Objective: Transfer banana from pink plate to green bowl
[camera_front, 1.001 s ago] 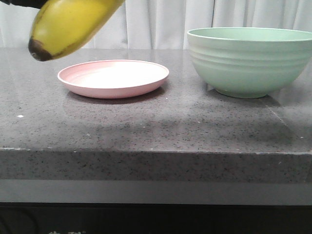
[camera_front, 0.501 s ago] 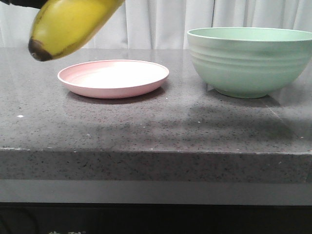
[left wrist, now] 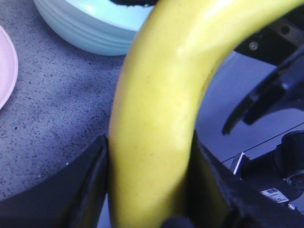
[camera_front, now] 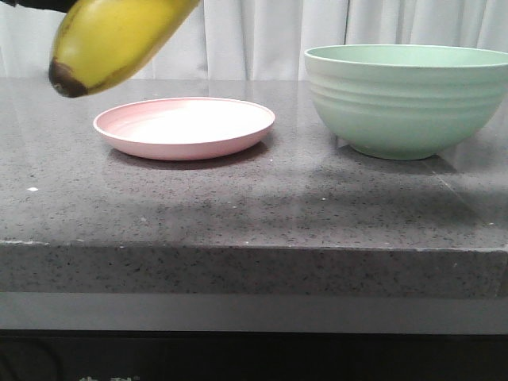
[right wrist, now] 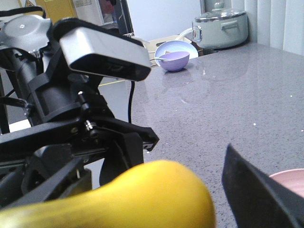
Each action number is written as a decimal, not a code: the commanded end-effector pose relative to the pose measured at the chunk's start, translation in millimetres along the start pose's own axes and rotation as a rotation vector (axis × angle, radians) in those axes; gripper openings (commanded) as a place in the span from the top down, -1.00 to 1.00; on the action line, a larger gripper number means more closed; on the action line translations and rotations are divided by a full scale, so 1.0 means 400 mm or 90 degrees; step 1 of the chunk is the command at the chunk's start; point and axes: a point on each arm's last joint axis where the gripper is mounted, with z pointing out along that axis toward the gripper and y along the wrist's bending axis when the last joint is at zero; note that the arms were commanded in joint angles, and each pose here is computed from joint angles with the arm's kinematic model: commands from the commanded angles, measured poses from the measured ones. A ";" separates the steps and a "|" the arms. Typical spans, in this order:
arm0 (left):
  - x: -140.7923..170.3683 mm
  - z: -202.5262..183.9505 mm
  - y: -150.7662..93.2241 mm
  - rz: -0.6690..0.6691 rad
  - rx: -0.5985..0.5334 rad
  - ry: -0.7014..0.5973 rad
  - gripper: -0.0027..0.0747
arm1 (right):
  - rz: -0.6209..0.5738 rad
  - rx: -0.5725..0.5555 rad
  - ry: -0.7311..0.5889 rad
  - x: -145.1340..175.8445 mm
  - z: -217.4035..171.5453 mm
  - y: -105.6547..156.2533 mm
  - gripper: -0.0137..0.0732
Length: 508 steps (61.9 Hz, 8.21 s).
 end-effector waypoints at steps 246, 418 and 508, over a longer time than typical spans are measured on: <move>-0.023 -0.063 -0.079 0.039 0.056 -0.046 -0.67 | 0.206 0.666 0.321 -0.171 -0.361 0.167 -0.67; 0.228 -0.271 0.025 0.084 -0.485 -0.221 0.98 | 0.151 0.666 0.176 -0.033 -0.434 0.331 0.84; 0.493 -0.301 0.046 0.172 -0.603 -0.559 0.98 | 0.151 0.666 0.176 -0.033 -0.434 0.331 0.84</move>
